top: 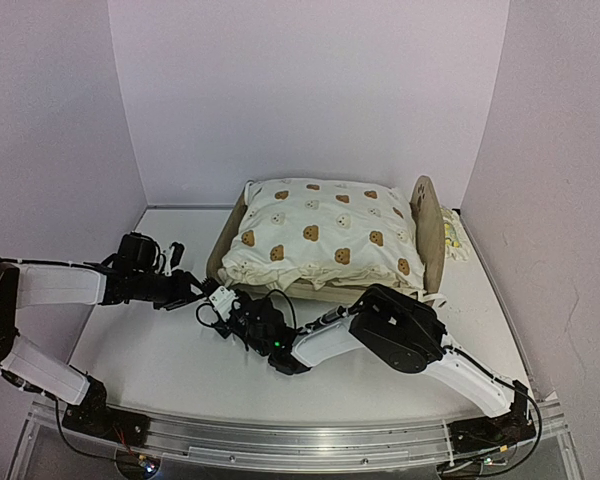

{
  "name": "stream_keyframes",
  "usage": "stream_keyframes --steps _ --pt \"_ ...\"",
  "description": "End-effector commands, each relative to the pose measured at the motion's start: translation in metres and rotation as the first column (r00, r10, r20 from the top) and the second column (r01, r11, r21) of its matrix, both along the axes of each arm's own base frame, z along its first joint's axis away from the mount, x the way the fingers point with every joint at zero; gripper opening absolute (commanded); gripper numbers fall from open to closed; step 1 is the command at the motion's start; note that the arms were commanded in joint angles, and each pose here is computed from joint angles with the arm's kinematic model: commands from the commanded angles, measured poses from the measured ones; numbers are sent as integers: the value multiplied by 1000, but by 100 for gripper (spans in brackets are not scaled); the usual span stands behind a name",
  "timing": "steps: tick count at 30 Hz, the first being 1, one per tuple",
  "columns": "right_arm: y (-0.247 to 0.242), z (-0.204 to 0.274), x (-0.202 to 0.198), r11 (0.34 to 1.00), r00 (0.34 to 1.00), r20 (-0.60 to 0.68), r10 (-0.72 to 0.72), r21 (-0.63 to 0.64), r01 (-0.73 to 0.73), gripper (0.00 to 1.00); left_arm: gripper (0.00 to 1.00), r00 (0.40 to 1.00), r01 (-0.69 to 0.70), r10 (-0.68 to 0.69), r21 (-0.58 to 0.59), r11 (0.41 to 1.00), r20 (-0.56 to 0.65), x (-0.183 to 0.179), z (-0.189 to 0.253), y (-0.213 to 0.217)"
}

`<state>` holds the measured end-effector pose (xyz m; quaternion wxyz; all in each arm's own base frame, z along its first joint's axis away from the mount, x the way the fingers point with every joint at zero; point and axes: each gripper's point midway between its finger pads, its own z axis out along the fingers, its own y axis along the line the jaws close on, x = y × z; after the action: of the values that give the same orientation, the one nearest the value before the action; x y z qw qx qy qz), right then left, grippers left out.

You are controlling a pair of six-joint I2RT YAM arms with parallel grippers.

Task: Set up the pet bed

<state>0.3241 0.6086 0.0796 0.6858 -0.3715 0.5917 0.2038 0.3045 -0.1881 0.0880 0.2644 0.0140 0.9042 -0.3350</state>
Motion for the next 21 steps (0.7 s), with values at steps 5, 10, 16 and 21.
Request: stream_keyframes --steps 5,10,16,21 --pt "0 29 -4 993 998 55 28 110 -34 0 48 993 -55 52 25 998 104 26 26 3" --pt "0 31 -6 992 997 67 35 117 -43 0 46 989 -54 52 8 999 136 29 40 1" --pt "4 42 -2 991 994 107 23 130 -37 0 43 987 -47 47 -3 999 154 18 49 4" --pt "-1 48 -1 986 991 135 -5 164 -17 0 41 991 -26 28 -19 999 134 8 43 2"
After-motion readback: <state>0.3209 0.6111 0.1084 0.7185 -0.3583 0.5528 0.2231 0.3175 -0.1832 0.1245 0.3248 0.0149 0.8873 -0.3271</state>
